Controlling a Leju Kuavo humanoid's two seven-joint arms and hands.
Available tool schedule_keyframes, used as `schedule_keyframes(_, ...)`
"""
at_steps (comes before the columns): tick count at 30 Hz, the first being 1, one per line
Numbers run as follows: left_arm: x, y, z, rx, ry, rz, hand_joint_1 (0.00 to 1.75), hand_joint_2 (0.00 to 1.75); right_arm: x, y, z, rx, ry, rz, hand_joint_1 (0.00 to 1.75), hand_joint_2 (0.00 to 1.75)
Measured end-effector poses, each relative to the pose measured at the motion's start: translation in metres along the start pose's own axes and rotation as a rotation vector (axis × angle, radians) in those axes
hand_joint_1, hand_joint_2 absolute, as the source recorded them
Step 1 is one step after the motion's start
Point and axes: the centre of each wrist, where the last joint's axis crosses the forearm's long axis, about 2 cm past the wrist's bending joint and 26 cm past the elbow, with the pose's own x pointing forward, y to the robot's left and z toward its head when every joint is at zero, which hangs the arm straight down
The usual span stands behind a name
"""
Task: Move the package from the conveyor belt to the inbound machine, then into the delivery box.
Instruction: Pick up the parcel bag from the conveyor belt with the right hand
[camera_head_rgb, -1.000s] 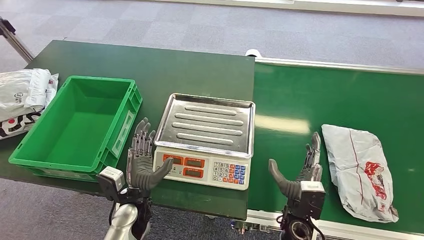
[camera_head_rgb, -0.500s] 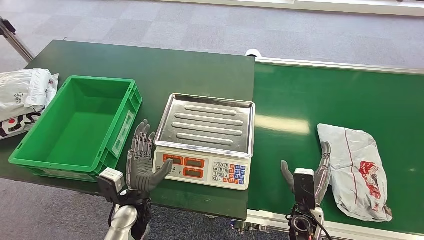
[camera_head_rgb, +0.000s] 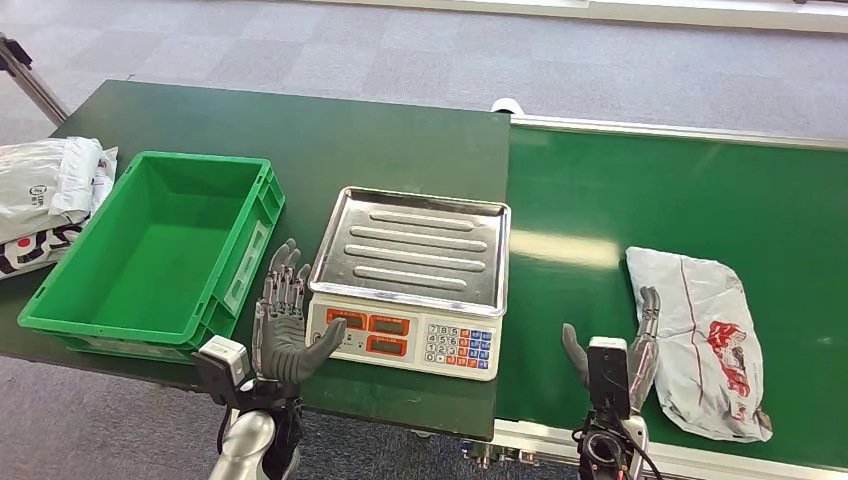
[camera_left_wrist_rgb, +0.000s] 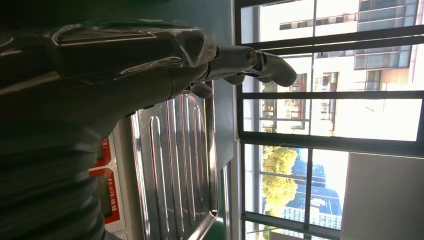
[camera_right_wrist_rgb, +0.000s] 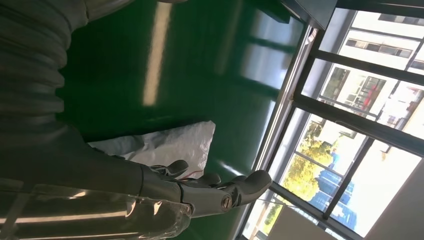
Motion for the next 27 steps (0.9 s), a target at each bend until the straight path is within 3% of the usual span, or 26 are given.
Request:
schedule_keyframes(5, 0.0, 0.0, 0.0, 0.003, 0.0, 0.001, 0.0, 1.75, -0.001, -0.001, -0.001, -0.002, 0.013, 0.027, 0.0, 1.75)
schedule_keyframes(7, 0.0, 0.001, 0.0, 0.012, -0.001, 0.003, 0.0, 1.75, -0.009, -0.012, -0.017, 0.042, 0.077, 0.18, 0.0, 1.75)
schedule_keyframes(10, 0.0, 0.003, 0.001, 0.023, 0.0, 0.007, 0.0, 1.75, -0.034, -0.065, -0.067, 0.083, 0.402, 0.565, 0.0, 1.75)
schedule_keyframes(13, 0.0, 0.006, 0.004, 0.031, 0.005, 0.002, 0.0, 1.75, -0.044, -0.106, -0.097, -0.033, 0.717, 0.687, 0.0, 1.75)
schedule_keyframes(19, 0.001, 0.008, 0.004, 0.03, 0.002, -0.001, 0.0, 1.75, -0.057, -0.13, -0.102, 0.0, 0.691, 0.738, 0.0, 1.75)
schedule_keyframes(27, 0.001, 0.008, 0.004, 0.027, 0.002, -0.005, 0.0, 1.75, -0.063, -0.137, -0.101, 0.022, 0.744, 0.771, 0.0, 1.75)
